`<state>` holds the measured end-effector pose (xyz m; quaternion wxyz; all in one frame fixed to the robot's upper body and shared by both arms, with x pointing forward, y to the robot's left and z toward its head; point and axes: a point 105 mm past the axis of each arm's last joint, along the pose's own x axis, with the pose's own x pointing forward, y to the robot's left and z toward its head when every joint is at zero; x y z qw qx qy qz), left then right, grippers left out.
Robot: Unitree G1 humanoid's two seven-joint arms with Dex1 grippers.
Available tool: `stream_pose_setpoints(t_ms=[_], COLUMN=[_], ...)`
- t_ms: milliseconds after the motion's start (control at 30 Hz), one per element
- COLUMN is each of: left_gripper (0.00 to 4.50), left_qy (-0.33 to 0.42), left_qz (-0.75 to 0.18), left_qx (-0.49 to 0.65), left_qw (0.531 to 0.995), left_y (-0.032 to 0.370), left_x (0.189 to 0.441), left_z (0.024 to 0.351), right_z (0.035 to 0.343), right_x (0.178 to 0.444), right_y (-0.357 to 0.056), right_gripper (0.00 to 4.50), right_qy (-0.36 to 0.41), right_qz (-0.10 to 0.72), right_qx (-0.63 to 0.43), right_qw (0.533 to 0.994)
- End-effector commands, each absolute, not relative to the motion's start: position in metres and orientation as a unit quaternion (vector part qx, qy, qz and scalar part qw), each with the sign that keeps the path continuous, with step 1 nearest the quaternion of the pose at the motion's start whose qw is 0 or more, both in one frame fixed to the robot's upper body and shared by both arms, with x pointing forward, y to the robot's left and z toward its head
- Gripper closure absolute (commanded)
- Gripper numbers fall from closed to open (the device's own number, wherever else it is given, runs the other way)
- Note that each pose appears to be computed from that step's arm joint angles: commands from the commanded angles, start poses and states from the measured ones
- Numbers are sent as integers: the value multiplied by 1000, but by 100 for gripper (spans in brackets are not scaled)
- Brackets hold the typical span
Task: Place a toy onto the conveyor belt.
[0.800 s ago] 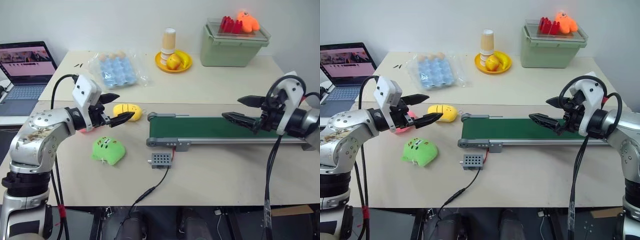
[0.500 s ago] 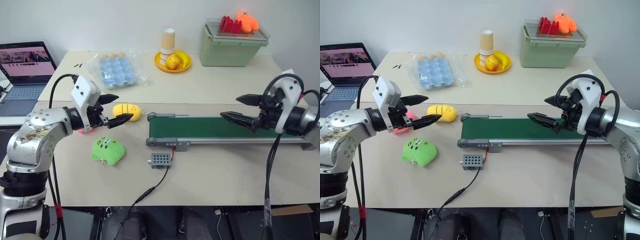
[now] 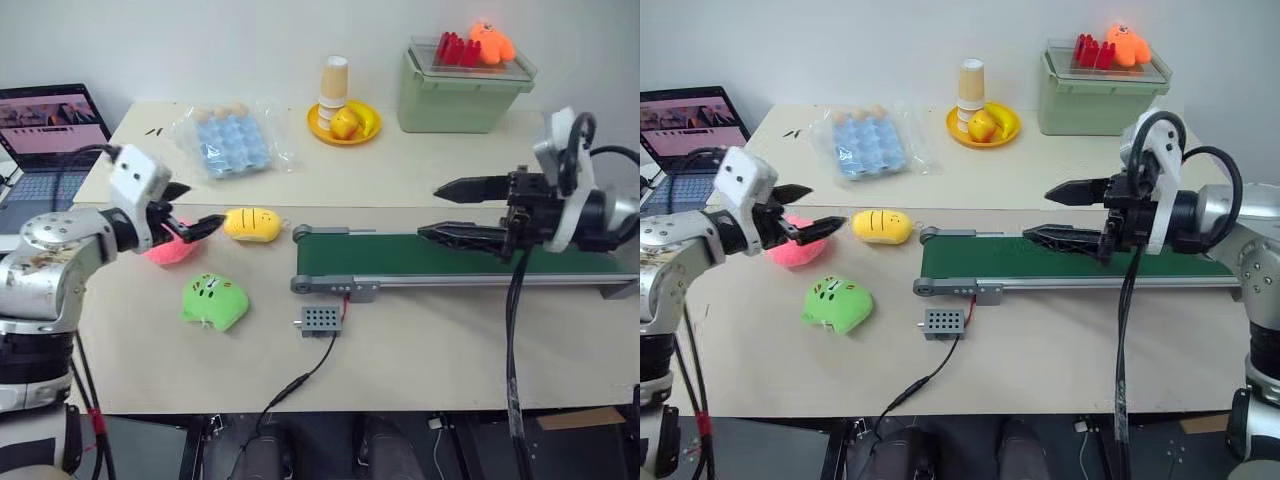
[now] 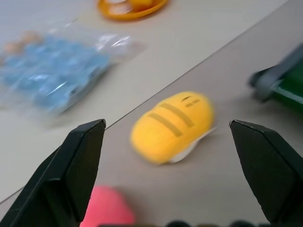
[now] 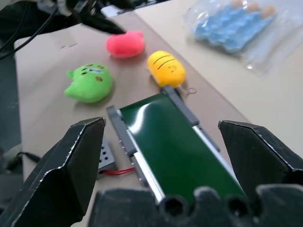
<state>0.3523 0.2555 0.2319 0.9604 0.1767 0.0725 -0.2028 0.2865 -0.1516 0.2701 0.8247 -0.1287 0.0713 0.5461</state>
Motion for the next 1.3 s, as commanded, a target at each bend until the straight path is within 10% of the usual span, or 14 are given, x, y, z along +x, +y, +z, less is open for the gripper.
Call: stream_pose_setpoints(t_ms=[33,867,1200,1300], left_gripper=[1,1,327,327], left_qy=[61,199,216,199], left_qz=[-127,-49,-35,-31], left_qx=[176,48,8,-21], left_qw=[974,978,976,979], left_y=[284,298,300,298], left_x=[350,404,409,411], left_z=[249,161,153,167], right_z=[279,287,291,291], right_x=[289,288,285,286], right_y=[-147,-168,-173,-175], right_gripper=[0,0,0,0], right_qy=[60,44,39,40], right_qz=[553,495,475,473], right_qx=[-143,-184,-192,-194], right_qw=[819,848,858,859])
